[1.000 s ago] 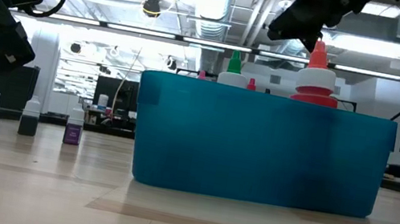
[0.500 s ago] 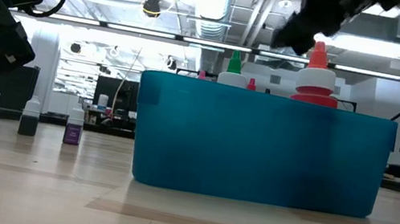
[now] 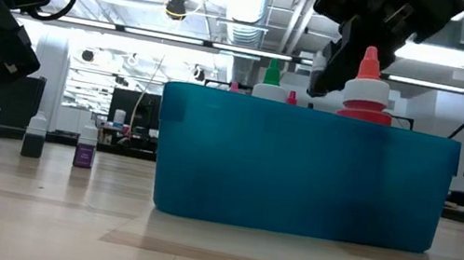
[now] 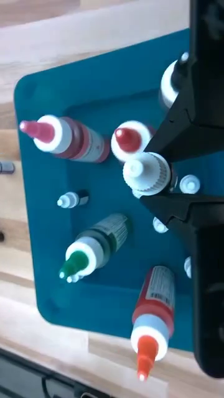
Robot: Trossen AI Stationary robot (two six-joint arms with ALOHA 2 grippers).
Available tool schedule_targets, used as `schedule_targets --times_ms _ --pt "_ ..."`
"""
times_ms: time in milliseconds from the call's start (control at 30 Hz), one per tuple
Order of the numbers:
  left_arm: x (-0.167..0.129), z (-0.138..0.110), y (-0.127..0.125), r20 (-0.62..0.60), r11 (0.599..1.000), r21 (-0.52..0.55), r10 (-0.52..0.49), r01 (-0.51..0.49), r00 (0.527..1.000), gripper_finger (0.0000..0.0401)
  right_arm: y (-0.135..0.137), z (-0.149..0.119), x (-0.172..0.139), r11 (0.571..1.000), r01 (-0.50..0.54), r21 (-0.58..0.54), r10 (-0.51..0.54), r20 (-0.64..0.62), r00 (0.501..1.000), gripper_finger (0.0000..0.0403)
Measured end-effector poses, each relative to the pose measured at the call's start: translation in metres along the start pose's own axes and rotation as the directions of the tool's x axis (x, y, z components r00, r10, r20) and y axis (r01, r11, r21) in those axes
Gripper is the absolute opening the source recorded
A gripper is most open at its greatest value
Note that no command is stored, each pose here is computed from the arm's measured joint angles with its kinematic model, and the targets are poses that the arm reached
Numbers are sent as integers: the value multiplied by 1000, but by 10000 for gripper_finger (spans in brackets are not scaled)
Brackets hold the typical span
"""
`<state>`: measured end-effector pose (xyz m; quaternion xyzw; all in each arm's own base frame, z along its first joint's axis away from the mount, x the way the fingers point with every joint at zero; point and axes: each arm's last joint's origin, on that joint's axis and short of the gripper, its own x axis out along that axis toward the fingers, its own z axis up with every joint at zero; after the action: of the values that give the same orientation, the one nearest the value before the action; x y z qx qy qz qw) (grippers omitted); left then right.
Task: Pick & Place food coloring
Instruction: Put the small blue food coloring bottle into the blue bin
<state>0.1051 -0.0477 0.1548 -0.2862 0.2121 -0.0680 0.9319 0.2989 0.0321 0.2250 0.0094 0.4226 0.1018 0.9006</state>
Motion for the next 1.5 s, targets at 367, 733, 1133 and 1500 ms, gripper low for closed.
schedule_targets --times_ms 367,733,1133,1500 --pt "0 0 0 -1 1000 1 1 -1 1000 165 13 -8 3 1000 -17 5 17 -64 998 66" --pt "0 0 0 -2 1000 1 1 -1 1000 165 11 -18 9 996 46 73 -41 -56 998 66" --pt "0 0 0 -2 1000 1 1 -1 1000 165 9 -20 20 988 96 117 -88 -74 993 66" --pt "0 0 0 -2 1000 1 1 -1 1000 165 3 -31 47 982 118 150 -93 -162 982 66"
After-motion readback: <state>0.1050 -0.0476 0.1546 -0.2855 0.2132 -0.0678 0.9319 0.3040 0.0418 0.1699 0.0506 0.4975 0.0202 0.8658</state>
